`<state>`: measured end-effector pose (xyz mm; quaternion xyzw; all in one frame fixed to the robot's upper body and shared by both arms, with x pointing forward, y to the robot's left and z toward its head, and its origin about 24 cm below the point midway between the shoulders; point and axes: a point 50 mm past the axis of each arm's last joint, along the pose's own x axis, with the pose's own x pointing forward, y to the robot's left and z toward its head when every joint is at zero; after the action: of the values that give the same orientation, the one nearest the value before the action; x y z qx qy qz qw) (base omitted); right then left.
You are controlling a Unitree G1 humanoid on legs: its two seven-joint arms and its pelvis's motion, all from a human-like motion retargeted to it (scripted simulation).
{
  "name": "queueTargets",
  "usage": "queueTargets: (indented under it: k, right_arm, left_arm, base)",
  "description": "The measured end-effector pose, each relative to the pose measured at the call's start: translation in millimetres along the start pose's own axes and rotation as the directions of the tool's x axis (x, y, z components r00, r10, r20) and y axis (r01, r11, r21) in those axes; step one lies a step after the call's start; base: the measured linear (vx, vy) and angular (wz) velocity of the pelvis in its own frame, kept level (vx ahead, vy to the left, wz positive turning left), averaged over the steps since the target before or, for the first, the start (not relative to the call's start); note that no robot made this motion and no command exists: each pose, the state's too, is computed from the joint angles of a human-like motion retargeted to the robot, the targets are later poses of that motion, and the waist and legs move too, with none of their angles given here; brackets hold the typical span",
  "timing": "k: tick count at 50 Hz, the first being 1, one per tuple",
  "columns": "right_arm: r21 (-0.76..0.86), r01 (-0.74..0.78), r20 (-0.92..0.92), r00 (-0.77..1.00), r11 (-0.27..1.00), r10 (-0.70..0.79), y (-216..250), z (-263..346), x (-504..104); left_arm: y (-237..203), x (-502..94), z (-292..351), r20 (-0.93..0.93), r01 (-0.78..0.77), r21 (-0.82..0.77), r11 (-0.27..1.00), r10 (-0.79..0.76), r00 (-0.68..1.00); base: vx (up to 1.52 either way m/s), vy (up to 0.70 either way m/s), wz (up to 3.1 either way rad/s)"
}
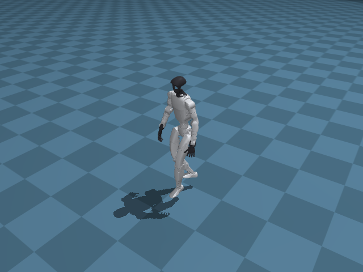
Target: Walk
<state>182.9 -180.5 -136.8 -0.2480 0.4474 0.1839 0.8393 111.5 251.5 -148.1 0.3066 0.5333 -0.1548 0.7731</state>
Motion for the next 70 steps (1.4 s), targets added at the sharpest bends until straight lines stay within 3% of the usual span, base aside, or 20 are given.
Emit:
queueTargets:
  k: [19, 30, 46, 70]
  right_arm:
    - [0.208, 0.061, -0.095, 0.995, 0.976, -0.042, -15, -39, -11]
    - [0.192, 0.011, -0.133, 0.991, 0.981, 0.015, -6, -46, -12]
    - [0.151, -0.019, -0.165, 0.985, 0.988, 0.044, 8, -46, -10]
    - [0.100, 0.035, -0.108, 0.994, 0.994, -0.024, -13, -31, -7]
  left_arm:
    - [-74, -14, -46, -0.142, 0.285, -0.064, 0.956, -0.292, 0.946]
    - [-32, 0, -3, -0.033, 0.167, 0.009, 0.986, -0.166, 0.986]
    - [42, 1, 46, 0.137, -0.092, -0.054, 0.994, 0.099, 0.986]
    - [-29, 2, -12, -0.093, 0.085, -0.082, 0.993, -0.092, 0.991]
  base:
    - [0.22, 0.11, -0.17]
    - [0.19, 0.04, 0.16]
    - [0.14, -0.11, 0.06]
    - [0.13, -0.03, -0.46]
